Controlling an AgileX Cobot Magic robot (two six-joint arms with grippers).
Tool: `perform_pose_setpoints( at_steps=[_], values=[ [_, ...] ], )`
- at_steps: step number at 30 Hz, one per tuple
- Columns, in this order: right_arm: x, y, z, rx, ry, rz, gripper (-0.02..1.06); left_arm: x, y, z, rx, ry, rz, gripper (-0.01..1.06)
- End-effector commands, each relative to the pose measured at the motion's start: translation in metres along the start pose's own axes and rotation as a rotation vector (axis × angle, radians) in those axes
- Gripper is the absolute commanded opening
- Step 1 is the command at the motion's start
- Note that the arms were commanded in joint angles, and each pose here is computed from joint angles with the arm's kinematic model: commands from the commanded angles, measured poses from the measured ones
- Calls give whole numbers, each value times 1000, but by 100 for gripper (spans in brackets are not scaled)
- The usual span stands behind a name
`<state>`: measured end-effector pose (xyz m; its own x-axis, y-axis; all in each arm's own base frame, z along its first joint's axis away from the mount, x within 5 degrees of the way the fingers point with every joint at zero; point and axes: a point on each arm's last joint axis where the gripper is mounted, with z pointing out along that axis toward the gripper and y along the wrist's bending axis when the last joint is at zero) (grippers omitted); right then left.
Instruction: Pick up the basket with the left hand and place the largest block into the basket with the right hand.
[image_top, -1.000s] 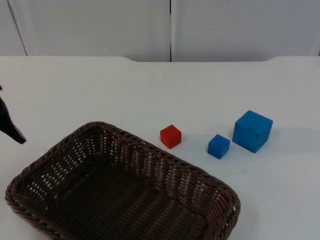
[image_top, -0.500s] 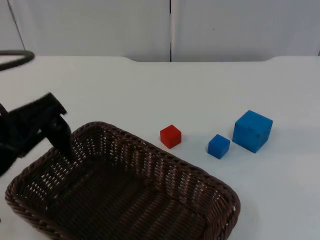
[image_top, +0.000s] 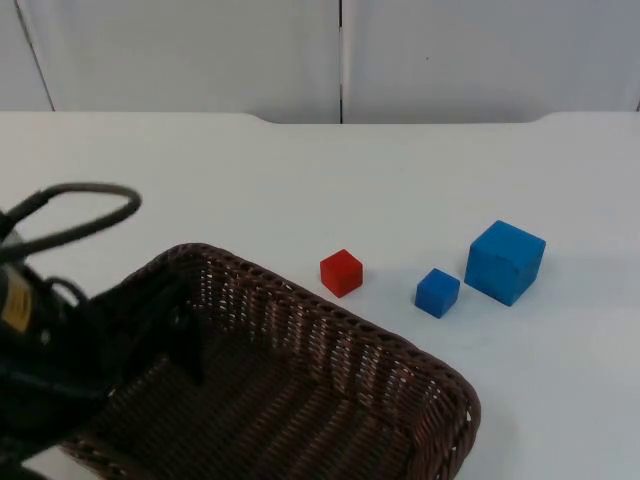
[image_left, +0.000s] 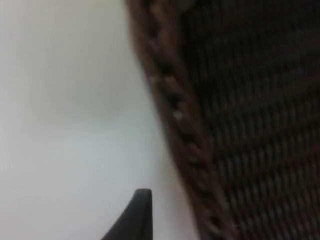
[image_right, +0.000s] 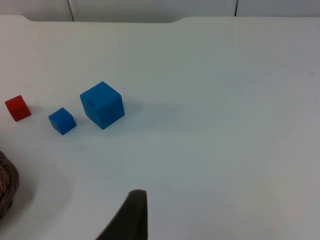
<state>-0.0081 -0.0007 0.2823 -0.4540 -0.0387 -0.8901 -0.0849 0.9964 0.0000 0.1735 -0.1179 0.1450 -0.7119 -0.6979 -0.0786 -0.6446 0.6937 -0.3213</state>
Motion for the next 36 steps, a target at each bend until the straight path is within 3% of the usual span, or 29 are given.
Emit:
perform_pose_setpoints(
  at_steps=[1, 11, 16, 22, 29, 33, 36],
  values=[
    [2, 0, 2, 3, 3, 1, 105, 5, 16, 7, 6, 10, -37, 105],
    [2, 0, 2, 3, 3, 1, 105, 13, 27, 22, -3, 24, -45, 105],
    [2, 0, 2, 3, 3, 1, 105, 16, 20, 27, 67, 20, -40, 105],
    [2, 0, 2, 3, 3, 1, 105, 17, 24, 39, 8, 27, -31, 105],
    [2, 0, 2, 3, 3, 1, 105, 16, 21, 42, 43, 21, -31, 105],
    [2, 0, 2, 3, 3, 1, 105, 16, 20, 42, 57, 19, -31, 101],
    [2, 0, 2, 3, 3, 1, 105, 16, 20, 42, 56, 19, -31, 88]
  ],
)
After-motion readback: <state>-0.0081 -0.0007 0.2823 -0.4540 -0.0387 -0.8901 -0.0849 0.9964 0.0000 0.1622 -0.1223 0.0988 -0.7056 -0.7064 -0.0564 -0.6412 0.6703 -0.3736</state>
